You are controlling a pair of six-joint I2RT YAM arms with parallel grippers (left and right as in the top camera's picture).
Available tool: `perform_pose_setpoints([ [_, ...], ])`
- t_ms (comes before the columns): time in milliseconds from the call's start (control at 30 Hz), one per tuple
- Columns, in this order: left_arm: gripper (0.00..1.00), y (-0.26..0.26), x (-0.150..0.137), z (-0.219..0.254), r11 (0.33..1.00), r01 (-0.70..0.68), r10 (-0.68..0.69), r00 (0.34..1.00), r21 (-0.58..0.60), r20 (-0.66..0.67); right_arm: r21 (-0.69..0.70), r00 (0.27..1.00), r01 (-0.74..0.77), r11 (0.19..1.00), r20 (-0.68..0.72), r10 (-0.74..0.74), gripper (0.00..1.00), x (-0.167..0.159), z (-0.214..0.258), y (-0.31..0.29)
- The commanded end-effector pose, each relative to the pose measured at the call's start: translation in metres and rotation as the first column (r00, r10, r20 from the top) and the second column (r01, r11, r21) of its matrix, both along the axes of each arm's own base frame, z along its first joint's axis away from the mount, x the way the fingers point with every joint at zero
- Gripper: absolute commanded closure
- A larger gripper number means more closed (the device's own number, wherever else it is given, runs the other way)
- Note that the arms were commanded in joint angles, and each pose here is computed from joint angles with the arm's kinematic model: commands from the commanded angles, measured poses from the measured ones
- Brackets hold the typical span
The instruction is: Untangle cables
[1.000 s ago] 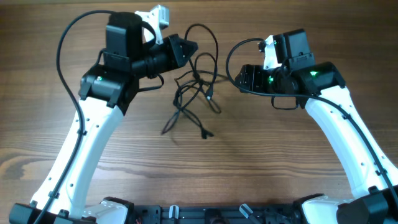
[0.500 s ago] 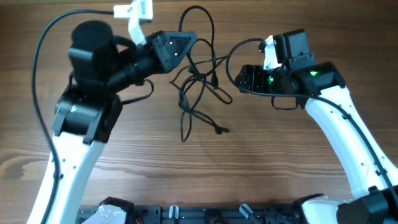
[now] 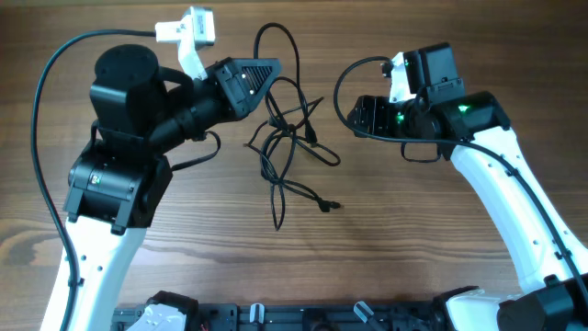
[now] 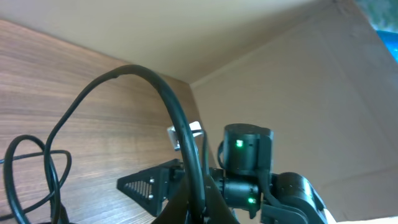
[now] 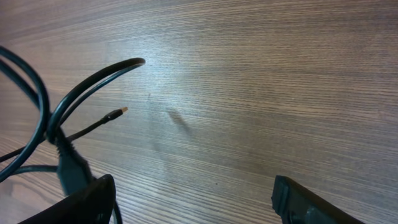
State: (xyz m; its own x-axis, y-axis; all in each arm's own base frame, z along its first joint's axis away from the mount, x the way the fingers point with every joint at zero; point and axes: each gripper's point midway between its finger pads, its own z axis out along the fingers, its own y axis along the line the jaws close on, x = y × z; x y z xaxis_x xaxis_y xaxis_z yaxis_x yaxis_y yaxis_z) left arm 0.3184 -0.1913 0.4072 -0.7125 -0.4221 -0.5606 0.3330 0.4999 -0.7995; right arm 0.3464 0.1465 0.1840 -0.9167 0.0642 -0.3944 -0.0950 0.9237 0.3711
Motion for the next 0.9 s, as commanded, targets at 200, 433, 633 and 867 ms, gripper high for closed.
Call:
perform_pose_setpoints([
  [200, 0.96, 0.02, 0.009, -0.028, 0.988, -0.149, 0.155, 0.975, 0.051, -0.162, -0.016, 1.0, 0.018, 1.0, -0.016, -0.018, 0.17, 0.001, -0.007, -0.004],
  [433, 0.96, 0.036, 0.018, -0.093, 0.92, -0.39, 0.339, 0.736, 0.043, -0.586, -0.005, 1.0, 0.012, 1.0, -0.021, -0.012, 0.17, 0.0, -0.007, -0.002],
  [633, 0.96, 0.032, 0.03, -0.081, 0.913, -0.408, 0.33, 0.758, -0.014, -0.562, 0.089, 0.998, -0.056, 0.994, -0.029, 0.059, 0.17, -0.007, 0.0, 0.02],
  [867, 0.96, 0.045, 0.038, -0.091, 0.879, -0.475, 0.416, 0.723, 0.042, -0.551, 0.302, 0.947, -0.32, 0.898, 0.098, 0.305, 0.21, -0.02, 0.034, 0.079],
])
